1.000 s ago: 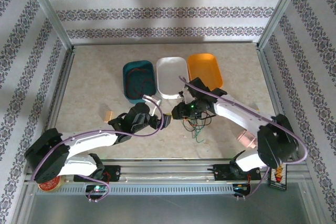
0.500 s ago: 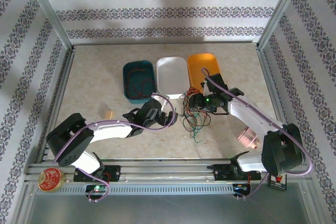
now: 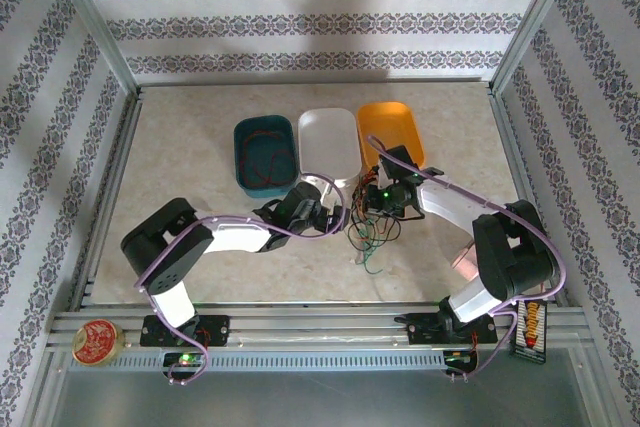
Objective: Untangle the cables
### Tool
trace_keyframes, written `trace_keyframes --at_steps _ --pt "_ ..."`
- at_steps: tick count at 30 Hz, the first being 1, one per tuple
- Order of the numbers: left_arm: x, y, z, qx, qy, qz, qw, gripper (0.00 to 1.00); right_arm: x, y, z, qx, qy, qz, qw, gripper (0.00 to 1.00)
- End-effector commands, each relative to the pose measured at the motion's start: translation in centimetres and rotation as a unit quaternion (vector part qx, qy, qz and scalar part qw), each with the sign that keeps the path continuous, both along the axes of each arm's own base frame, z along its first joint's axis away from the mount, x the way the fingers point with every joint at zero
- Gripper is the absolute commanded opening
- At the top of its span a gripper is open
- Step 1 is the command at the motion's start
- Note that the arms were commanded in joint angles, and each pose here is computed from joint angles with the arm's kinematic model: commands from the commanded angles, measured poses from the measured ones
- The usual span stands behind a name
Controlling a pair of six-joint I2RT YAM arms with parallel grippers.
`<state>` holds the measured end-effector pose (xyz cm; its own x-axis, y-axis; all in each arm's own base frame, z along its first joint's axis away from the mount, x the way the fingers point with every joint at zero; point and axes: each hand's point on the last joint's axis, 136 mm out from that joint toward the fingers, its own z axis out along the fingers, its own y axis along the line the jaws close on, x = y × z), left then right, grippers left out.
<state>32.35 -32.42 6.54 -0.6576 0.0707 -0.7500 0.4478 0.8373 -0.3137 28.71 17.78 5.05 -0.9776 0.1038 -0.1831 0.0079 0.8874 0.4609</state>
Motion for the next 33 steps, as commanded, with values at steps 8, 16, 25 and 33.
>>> trace_keyframes --at_steps 8,16,25,33 --pt "1.3 -5.2 0.6 -0.083 0.005 -0.068 0.994 0.89 -4.9 1.1 2.7 0.103 0.010 0.049 0.993 0.00" --pt "1.7 -7.5 -0.8 -0.125 0.029 -0.082 0.988 0.32 -4.0 0.9 7.2 0.192 -0.020 0.008 0.981 0.00" --pt "2.0 -5.1 -2.4 -0.102 0.035 -0.023 0.994 0.00 -2.2 -0.8 11.6 0.238 -0.080 -0.041 0.967 0.00" --pt "0.7 3.2 -4.8 -0.012 0.044 0.094 0.995 0.00 -0.9 -7.2 12.6 0.128 -0.149 -0.163 0.967 0.00"
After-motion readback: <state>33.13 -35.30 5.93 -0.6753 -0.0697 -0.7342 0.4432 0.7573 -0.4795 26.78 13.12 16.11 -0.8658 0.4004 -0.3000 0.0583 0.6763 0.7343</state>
